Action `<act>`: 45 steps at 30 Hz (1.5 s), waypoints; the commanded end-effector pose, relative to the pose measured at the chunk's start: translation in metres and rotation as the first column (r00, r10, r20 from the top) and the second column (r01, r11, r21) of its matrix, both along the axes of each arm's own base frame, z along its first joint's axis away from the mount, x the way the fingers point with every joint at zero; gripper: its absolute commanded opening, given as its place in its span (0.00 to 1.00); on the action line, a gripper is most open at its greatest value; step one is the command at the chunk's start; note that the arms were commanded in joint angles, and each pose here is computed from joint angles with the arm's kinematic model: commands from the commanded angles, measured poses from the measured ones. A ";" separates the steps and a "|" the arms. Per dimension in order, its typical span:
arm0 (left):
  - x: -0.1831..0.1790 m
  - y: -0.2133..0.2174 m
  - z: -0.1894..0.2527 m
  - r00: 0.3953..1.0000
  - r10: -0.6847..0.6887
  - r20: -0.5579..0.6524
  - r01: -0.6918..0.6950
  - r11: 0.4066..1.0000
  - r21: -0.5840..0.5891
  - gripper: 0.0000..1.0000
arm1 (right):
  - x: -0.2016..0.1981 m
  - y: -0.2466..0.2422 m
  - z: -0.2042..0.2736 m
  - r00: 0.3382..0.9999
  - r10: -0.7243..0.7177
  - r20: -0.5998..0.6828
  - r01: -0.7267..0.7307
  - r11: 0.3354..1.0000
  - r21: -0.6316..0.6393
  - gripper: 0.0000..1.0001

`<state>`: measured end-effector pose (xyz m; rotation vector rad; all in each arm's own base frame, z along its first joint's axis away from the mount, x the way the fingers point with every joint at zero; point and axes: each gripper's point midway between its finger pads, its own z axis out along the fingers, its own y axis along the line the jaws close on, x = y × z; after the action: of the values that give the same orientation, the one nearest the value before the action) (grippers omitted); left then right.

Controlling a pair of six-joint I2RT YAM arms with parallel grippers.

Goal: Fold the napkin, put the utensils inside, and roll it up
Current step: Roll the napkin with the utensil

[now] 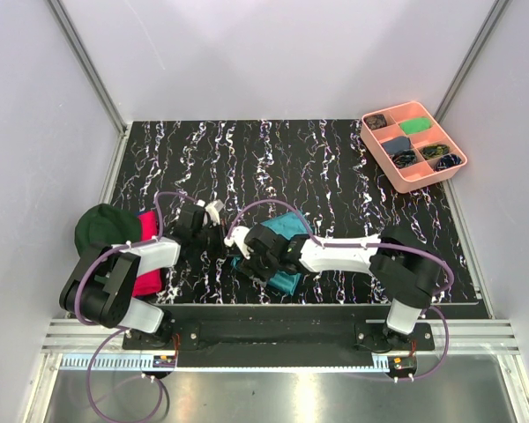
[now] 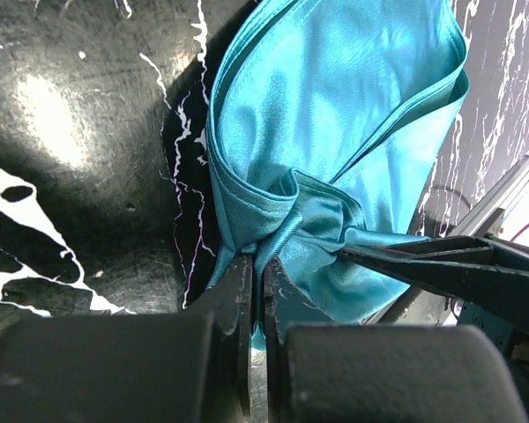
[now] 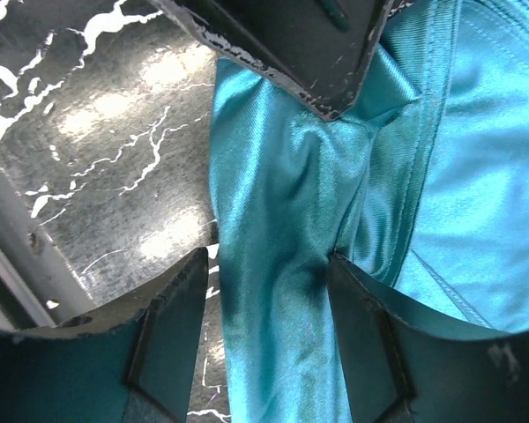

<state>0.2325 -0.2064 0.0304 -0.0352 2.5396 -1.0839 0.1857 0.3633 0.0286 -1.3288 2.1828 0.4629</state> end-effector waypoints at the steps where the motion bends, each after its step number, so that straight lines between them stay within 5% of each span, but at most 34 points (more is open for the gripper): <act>1: 0.003 -0.003 0.002 1.000 -0.018 0.000 0.018 1.000 0.007 0.00 | 0.015 0.004 0.001 0.996 -0.012 0.093 0.015 1.000 -0.026 0.65; 6: 0.002 -0.006 0.003 0.999 -0.033 -0.008 0.033 0.999 -0.006 0.00 | 0.019 -0.002 -0.017 0.995 -0.031 0.099 0.039 0.996 -0.075 0.61; 10: 0.002 -0.009 0.007 0.999 -0.044 0.001 0.044 0.999 -0.025 0.04 | 0.006 -0.004 -0.031 0.999 -0.030 0.017 0.032 0.995 -0.092 0.38; 15: 0.008 -0.004 0.015 0.999 -0.012 0.032 0.012 1.000 -0.010 0.41 | -0.020 -0.005 -0.039 0.991 -0.005 -0.131 -0.003 0.998 -0.059 0.21; 21: 0.015 0.015 0.024 0.992 0.073 0.100 -0.079 0.995 0.057 0.65 | -0.037 -0.004 -0.040 0.954 0.008 -0.299 -0.003 1.000 0.018 0.14; 35: 0.006 0.016 0.052 0.932 0.060 0.357 -0.045 0.998 -0.050 0.71 | -0.036 0.003 -0.005 0.825 0.154 -0.543 0.033 0.947 0.318 0.13; 45: -0.003 -0.010 0.063 0.888 -0.067 0.454 0.113 0.991 -0.074 0.71 | -0.015 -0.007 -0.009 0.715 0.159 -0.681 0.169 0.906 0.389 0.11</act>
<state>0.2275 -0.2004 0.0777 0.1235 2.1963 -1.0577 0.1667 0.3616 0.0209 -1.0652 2.3991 1.4399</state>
